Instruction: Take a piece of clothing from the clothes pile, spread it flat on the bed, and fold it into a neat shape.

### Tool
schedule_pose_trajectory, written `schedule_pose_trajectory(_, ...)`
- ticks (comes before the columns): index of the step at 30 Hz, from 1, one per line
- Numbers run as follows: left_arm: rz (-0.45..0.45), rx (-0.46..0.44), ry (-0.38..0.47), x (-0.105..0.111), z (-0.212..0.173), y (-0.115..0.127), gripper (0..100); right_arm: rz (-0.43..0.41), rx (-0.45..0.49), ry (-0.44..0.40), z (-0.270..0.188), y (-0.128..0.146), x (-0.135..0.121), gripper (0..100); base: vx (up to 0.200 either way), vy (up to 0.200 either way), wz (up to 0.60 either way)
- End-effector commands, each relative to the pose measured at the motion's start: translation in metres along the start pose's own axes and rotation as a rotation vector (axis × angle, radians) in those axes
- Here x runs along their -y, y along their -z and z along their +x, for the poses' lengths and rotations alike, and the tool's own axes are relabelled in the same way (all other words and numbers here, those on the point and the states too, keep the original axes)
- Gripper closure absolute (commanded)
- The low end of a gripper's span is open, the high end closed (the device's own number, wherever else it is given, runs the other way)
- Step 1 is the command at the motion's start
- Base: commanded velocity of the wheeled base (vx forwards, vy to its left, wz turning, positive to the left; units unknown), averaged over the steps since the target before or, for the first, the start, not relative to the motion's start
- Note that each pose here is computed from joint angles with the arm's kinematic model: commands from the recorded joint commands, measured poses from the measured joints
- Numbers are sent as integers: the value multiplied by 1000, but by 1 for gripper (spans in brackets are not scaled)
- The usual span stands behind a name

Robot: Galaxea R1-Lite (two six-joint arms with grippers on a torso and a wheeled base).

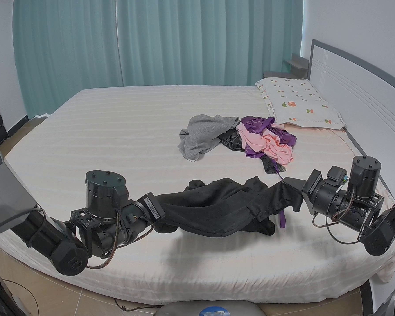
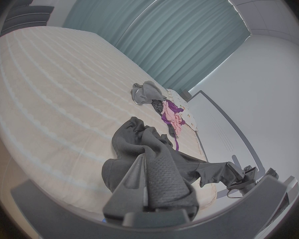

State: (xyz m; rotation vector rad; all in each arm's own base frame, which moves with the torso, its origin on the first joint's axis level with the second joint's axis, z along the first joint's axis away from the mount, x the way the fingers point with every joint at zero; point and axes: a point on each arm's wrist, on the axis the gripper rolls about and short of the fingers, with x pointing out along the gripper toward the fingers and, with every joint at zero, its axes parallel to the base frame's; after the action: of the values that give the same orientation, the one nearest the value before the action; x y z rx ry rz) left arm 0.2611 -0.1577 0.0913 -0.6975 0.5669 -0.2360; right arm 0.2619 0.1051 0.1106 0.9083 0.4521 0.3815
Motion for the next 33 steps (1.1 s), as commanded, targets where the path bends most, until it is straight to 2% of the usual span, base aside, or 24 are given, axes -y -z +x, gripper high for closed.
schedule_pose_trajectory(1,0,4,0,-3,5,3,100,-1,-1,0,-1,0,0,100,0,0,0)
schedule_pose_trajectory(8,-24,22,8,-4,7,1,100,-5,-12,-2,0,4,-1,100,0,0,0)
schedule_pose_trajectory(12,-57,18,21,-3,6,-1,100,-6,-7,-8,-1,3,-3,100,0,200,0)
schedule_pose_trajectory(33,-59,29,34,0,0,-4,100,-10,8,-10,-3,1,-5,100,0,200,0)
